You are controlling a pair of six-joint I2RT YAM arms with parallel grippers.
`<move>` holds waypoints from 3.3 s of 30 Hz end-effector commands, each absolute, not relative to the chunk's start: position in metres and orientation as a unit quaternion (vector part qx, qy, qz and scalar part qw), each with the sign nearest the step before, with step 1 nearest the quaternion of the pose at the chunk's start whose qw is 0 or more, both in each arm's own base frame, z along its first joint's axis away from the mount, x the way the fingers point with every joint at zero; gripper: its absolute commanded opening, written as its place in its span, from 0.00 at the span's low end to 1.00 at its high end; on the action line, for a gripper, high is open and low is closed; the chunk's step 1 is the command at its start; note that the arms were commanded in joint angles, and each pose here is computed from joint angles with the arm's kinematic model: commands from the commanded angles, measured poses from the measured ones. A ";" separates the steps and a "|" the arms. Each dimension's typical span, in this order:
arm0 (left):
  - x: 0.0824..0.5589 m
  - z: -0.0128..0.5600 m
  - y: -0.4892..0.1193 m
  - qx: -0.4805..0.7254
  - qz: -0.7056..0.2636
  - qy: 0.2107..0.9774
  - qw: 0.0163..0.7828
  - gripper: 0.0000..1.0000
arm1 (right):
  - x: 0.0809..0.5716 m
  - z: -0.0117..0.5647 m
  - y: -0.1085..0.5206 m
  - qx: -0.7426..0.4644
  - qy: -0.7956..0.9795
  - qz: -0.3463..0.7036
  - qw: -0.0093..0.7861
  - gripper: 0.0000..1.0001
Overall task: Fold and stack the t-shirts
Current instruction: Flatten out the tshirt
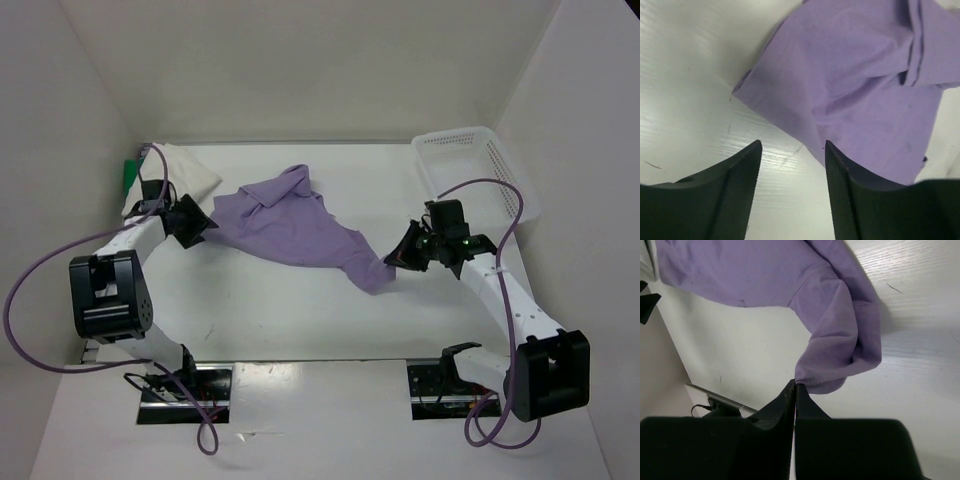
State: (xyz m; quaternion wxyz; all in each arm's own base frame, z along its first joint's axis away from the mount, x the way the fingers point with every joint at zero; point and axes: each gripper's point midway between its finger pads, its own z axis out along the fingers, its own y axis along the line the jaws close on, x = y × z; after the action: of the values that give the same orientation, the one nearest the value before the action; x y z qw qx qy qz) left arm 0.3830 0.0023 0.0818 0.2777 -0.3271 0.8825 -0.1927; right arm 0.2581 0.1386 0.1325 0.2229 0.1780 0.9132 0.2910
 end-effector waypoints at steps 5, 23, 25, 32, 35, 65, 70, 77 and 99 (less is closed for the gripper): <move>0.405 0.049 0.006 -0.351 -0.195 0.876 0.268 0.57 | 0.267 0.143 0.142 0.154 0.905 0.307 0.249 0.00; 0.304 0.133 -0.008 -0.322 -0.159 0.916 0.177 0.09 | 0.266 0.141 0.137 0.159 0.905 0.296 0.261 0.00; 0.302 0.117 -0.005 -0.327 -0.157 0.916 0.171 0.56 | 0.269 0.134 0.137 0.161 0.909 0.292 0.251 0.00; 0.340 0.088 0.009 -0.342 -0.164 0.904 0.199 1.00 | 0.275 0.126 0.138 0.161 0.915 0.285 0.237 0.00; 0.342 0.089 0.012 -0.339 -0.161 0.901 0.219 0.87 | 0.275 0.127 0.136 0.163 0.915 0.280 0.238 0.00; 0.317 0.023 0.045 -0.505 -0.192 0.816 0.206 0.44 | 0.281 0.118 0.141 0.150 0.920 0.279 0.229 0.00; 0.320 0.015 0.046 -0.508 -0.190 0.817 0.196 0.21 | 0.282 0.118 0.140 0.156 0.920 0.276 0.230 0.00; 0.361 0.090 0.033 -0.452 -0.229 0.820 0.265 0.00 | 0.293 0.146 0.139 0.154 0.914 0.277 0.255 0.00; 0.345 0.604 0.009 -0.235 -0.303 0.594 0.707 0.00 | 0.216 0.705 0.055 0.163 0.509 0.302 0.789 0.00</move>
State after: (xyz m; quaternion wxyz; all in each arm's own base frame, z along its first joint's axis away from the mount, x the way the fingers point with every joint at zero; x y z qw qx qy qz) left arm 0.3517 -0.0008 0.5978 0.6972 -0.2110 0.6021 -0.3269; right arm 0.2147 0.0754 0.6956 0.7661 0.1236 0.5311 0.3402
